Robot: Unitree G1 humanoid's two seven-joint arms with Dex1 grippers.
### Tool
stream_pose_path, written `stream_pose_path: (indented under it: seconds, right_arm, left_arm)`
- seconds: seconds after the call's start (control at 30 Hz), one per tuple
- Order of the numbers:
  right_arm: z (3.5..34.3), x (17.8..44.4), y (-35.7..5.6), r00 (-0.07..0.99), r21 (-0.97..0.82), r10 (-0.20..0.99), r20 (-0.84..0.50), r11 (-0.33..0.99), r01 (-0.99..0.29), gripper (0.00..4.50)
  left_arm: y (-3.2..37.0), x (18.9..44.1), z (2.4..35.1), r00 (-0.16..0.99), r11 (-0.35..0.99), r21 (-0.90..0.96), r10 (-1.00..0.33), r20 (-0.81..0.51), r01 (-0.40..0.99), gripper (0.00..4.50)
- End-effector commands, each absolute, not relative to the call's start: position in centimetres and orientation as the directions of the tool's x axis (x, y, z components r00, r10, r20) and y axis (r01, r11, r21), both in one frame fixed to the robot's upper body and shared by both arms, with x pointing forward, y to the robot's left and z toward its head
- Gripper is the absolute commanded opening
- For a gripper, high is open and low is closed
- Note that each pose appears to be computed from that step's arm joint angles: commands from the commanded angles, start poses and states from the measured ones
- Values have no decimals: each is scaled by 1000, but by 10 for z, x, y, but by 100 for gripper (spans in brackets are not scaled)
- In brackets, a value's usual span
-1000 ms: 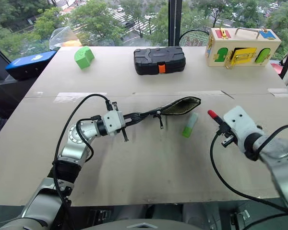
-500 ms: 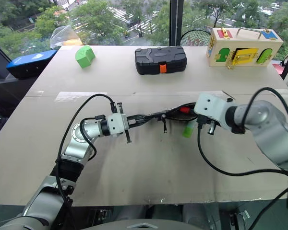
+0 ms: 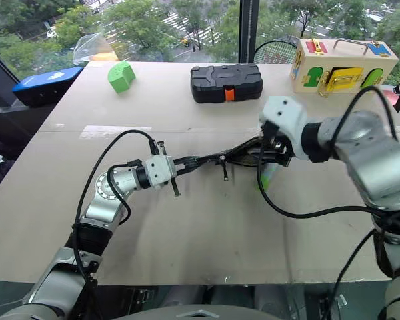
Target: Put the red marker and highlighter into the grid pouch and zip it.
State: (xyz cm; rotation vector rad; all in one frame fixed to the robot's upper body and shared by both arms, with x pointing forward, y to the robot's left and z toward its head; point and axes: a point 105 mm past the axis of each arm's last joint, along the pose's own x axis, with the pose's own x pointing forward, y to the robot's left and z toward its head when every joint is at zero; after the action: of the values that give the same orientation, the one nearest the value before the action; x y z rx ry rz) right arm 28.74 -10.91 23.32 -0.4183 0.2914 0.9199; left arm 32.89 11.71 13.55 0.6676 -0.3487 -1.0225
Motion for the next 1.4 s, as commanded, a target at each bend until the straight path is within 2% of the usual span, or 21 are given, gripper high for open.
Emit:
stream_pose_path:
  seconds: [0.03,0.2,0.37,0.47,0.7,0.8,1.0,1.13,1.23,1.33,1.37,1.4]
  right_arm:
    - [213,288,-119,700,-125,601,-386,718,-685,338]
    - [174,306,-119,868,-57,334,-367,924,-379,338]
    - [133,311,-116,877,-35,113,-468,989,-146,338]
    - [118,312,-115,854,-39,55,-518,995,-88,338]
    - [86,315,-118,803,-34,27,-595,998,-59,338]
    - [83,313,-117,801,-17,58,-595,996,-85,252]
    - [97,303,-150,817,-116,71,-572,979,-166,10]
    - [114,293,-174,828,-168,100,-552,959,-228,10]
    - [123,292,-174,824,-90,171,-541,962,-259,10]
    - [130,298,-170,851,5,180,-493,979,-204,87]
    - [132,301,-170,863,19,158,-479,985,-170,126]
    - [134,302,-170,873,33,137,-468,990,-137,184]
  left_arm:
    - [134,340,151,573,421,684,-820,6,595,0]
    - [141,346,154,612,431,713,-791,2,554,0]
    - [138,347,156,605,413,728,-796,-3,548,0]
    - [137,346,156,599,405,731,-801,-7,550,0]
    - [132,341,152,578,384,731,-816,-17,564,0]
    - [130,338,151,562,378,722,-827,-18,579,0]
    - [126,332,148,532,369,701,-847,-17,611,0]
    - [123,332,147,521,365,696,-853,-16,618,0]
    - [120,333,145,514,364,692,-858,-13,624,0]
    - [118,333,145,510,362,690,-860,-11,626,0]
    - [118,333,145,511,363,691,-860,-10,625,0]
    - [118,333,146,512,365,691,-859,-9,624,0]
